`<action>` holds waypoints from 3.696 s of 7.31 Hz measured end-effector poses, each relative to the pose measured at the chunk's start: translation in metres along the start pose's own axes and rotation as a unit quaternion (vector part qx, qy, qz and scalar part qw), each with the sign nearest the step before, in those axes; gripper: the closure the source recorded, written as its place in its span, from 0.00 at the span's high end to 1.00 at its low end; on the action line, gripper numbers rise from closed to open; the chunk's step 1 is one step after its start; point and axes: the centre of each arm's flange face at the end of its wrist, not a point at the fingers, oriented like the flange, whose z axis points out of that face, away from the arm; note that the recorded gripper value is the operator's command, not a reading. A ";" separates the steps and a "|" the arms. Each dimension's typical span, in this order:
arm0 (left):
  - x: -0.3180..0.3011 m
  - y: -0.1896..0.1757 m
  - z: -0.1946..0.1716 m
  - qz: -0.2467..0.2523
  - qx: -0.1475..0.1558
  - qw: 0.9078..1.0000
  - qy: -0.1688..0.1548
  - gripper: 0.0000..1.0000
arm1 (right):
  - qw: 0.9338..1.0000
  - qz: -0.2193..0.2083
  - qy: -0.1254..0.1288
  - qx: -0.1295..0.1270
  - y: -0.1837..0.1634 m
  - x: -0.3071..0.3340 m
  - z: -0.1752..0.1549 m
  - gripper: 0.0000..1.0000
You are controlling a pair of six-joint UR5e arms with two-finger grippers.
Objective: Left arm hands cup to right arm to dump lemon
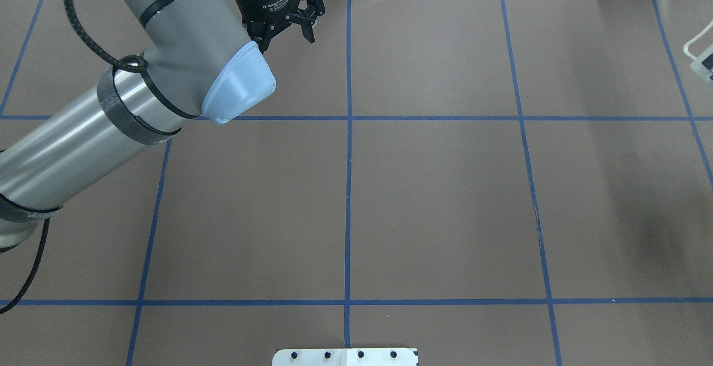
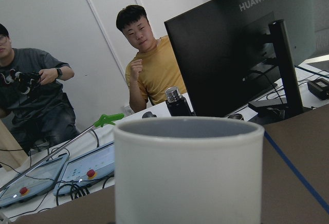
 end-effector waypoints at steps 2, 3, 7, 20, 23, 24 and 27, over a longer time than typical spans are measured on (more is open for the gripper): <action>0.001 -0.003 -0.002 0.001 0.006 1.000 0.002 1.00 | 0.996 0.086 -0.005 -0.014 -0.007 0.053 -0.047 0.00; 0.001 -0.004 -0.003 0.001 0.007 1.000 0.003 1.00 | 0.989 0.147 -0.011 -0.022 -0.004 0.089 -0.066 0.00; 0.001 -0.010 -0.008 -0.001 0.012 1.000 0.006 1.00 | 0.946 0.319 -0.029 -0.042 0.010 0.203 -0.116 0.00; 0.004 -0.009 -0.032 0.029 0.060 0.997 0.025 1.00 | 0.711 0.698 -0.048 -0.077 -0.017 0.221 -0.112 0.00; 0.004 -0.012 -0.041 0.033 0.069 0.997 0.032 1.00 | 0.660 0.745 -0.053 -0.088 -0.017 0.223 -0.119 0.00; 0.004 -0.013 -0.043 0.035 0.071 0.996 0.032 1.00 | 0.646 0.756 -0.054 -0.088 -0.017 0.225 -0.121 0.00; 0.006 -0.012 -0.046 0.040 0.075 0.996 0.035 1.00 | 0.618 0.778 -0.051 -0.097 -0.020 0.227 -0.125 0.00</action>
